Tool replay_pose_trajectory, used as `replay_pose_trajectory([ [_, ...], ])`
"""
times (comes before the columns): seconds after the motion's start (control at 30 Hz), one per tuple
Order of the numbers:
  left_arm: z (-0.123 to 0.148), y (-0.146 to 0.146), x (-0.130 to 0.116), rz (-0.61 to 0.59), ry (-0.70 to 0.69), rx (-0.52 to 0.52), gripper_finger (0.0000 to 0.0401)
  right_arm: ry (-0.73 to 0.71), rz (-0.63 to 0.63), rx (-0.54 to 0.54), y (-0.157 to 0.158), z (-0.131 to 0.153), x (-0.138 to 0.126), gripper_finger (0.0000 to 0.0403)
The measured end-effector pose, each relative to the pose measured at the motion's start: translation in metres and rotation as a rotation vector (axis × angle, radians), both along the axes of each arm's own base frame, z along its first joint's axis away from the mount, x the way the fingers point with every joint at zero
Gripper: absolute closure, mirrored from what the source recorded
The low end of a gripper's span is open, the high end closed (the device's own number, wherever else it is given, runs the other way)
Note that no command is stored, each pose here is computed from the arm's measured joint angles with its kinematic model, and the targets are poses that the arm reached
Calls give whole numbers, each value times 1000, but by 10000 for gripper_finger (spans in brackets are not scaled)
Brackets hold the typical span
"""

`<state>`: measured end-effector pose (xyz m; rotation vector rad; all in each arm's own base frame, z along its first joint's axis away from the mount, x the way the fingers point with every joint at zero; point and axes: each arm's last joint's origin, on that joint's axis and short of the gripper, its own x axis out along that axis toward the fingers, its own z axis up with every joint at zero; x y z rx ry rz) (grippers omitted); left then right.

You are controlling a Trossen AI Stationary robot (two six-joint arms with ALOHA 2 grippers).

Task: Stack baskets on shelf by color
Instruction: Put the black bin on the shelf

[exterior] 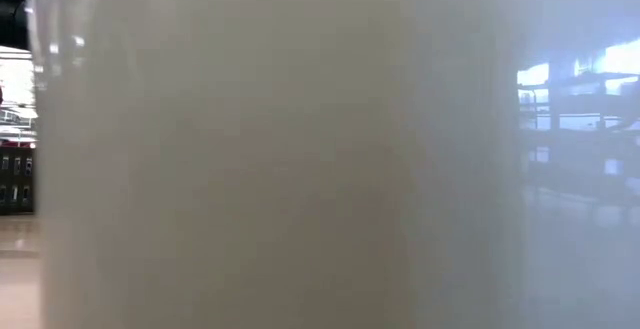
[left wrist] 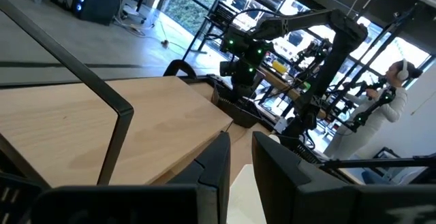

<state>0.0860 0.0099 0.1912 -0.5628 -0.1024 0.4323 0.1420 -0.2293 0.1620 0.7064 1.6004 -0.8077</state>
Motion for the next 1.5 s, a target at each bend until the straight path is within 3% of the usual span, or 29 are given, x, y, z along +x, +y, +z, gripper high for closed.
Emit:
replay_pose_trajectory([
  [0.17,0,0,0,0,-1,-2,351,-35,-16,-58,9,25,-4,395],
  [0.3,0,0,0,1,-1,-2,351,-79,-23,-147,21,64,-7,396],
  [0.6,0,0,0,1,-1,-2,351,-301,-120,-521,64,181,-24,398],
  [0.8,0,0,0,1,-1,-2,351,-686,-210,-781,115,271,-39,398],
  [0.97,0,0,0,1,-1,-2,351,-1073,-144,-829,151,320,-33,398],
  [1.07,0,0,0,1,-1,-2,351,-1250,-60,-801,162,332,-15,398],
  [1.2,0,0,0,1,-1,-2,351,-1323,41,-725,168,331,27,398],
  [1.33,0,0,0,1,-1,-2,351,-1253,94,-635,168,308,80,398],
  [1.5,0,0,0,1,-1,-2,351,-1116,13,-543,154,265,140,398],
])
